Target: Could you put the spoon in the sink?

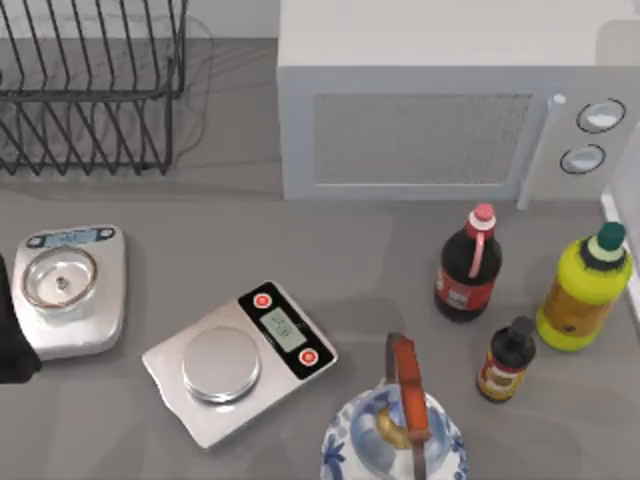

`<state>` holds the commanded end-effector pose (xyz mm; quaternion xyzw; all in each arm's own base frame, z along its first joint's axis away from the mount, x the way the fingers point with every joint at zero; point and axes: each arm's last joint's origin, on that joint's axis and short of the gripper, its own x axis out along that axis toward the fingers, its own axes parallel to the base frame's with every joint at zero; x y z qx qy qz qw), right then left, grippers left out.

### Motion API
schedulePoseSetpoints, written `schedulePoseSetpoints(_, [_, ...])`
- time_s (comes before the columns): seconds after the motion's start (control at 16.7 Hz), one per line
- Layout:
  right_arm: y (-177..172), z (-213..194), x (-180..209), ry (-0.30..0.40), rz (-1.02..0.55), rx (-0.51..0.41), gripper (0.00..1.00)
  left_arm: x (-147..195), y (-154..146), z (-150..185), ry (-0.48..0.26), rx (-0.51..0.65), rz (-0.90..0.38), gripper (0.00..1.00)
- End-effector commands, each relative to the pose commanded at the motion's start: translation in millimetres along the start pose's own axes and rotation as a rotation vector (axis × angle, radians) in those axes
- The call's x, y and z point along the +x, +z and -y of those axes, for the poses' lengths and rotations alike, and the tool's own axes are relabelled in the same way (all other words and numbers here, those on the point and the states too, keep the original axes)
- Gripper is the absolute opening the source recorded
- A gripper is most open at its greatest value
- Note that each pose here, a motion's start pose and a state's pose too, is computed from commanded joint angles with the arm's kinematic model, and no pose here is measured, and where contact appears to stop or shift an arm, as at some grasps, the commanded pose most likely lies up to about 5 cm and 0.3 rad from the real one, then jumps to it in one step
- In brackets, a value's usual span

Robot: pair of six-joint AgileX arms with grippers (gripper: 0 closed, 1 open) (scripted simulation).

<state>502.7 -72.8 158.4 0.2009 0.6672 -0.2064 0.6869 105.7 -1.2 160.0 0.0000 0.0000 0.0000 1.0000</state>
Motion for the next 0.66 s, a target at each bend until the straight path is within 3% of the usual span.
schedulePoseSetpoints(0.3, [0.0, 0.0, 0.0, 0.0, 0.0, 0.0, 0.98, 0.0, 0.0, 0.0, 0.0, 0.0, 0.0, 1.0])
schedulePoseSetpoints(0.66, [0.0, 0.0, 0.0, 0.0, 0.0, 0.0, 1.0, 0.0, 0.0, 0.0, 0.0, 0.0, 0.0, 1.0])
